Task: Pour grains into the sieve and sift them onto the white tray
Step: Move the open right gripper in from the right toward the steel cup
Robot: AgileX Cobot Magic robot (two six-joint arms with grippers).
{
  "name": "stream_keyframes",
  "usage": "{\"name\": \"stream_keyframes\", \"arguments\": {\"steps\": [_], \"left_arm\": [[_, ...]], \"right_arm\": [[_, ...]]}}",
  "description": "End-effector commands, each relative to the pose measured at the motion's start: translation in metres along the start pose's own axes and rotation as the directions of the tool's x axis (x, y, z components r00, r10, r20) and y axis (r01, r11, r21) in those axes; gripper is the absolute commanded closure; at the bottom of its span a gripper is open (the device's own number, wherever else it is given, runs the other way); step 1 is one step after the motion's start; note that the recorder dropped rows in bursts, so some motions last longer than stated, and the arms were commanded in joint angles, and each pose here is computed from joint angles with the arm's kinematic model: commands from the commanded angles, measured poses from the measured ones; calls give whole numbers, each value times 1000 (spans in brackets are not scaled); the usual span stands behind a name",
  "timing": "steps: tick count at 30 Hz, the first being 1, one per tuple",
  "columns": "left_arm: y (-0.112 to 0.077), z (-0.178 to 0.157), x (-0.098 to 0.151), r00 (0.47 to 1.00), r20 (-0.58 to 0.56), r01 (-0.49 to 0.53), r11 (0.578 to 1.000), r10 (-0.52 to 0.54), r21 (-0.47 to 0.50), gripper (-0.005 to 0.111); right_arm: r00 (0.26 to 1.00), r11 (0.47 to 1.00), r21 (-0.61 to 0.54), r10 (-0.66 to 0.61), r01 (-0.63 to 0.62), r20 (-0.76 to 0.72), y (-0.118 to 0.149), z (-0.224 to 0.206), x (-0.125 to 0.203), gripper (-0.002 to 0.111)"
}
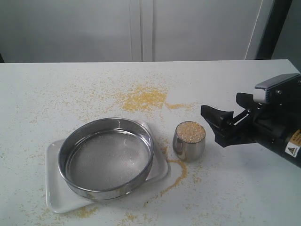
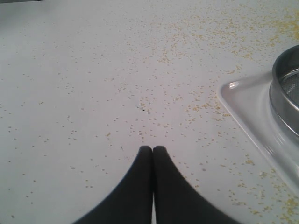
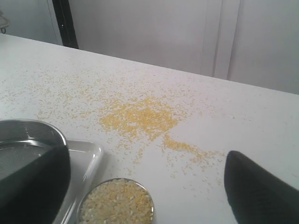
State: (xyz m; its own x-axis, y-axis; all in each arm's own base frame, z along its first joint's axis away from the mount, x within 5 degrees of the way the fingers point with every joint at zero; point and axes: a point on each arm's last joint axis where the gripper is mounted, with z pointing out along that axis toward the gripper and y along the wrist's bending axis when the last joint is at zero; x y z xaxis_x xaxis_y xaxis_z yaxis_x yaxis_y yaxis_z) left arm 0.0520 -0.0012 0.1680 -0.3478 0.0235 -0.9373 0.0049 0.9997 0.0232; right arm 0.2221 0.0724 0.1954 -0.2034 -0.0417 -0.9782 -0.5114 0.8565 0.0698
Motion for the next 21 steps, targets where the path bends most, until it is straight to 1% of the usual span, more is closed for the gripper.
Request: {"name": "stream_keyframes", "arguments": {"steps": [1, 7, 10, 16, 18, 21], "left_arm": [[0, 0, 1, 1000, -3, 9, 1000, -9, 2, 106], [0, 0, 1, 1000, -3, 9, 1000, -9, 2, 106], [0, 0, 1, 1000, -3, 9, 1000, -9, 2, 106], [0, 0, 1, 1000, -3, 9, 1000, -9, 2, 106], [0, 0, 1, 1000, -3, 9, 1000, -9, 2, 106], [0, 0, 1, 1000, -3, 9, 1000, -9, 2, 106]], "right_arm": [[1000, 998, -67, -5, 6, 13, 9, 5, 1, 26], [999, 993, -114, 37, -38, -13, 11, 20, 19, 26], [999, 990, -135, 50, -50, 0, 10, 26, 22, 26], [997, 990, -131, 51, -58, -58, 6, 38, 34, 23], [996, 988, -142, 47, -57, -70, 7, 42, 36, 23], [997, 986, -168, -4, -8, -72, 11, 50, 38, 23]]}}
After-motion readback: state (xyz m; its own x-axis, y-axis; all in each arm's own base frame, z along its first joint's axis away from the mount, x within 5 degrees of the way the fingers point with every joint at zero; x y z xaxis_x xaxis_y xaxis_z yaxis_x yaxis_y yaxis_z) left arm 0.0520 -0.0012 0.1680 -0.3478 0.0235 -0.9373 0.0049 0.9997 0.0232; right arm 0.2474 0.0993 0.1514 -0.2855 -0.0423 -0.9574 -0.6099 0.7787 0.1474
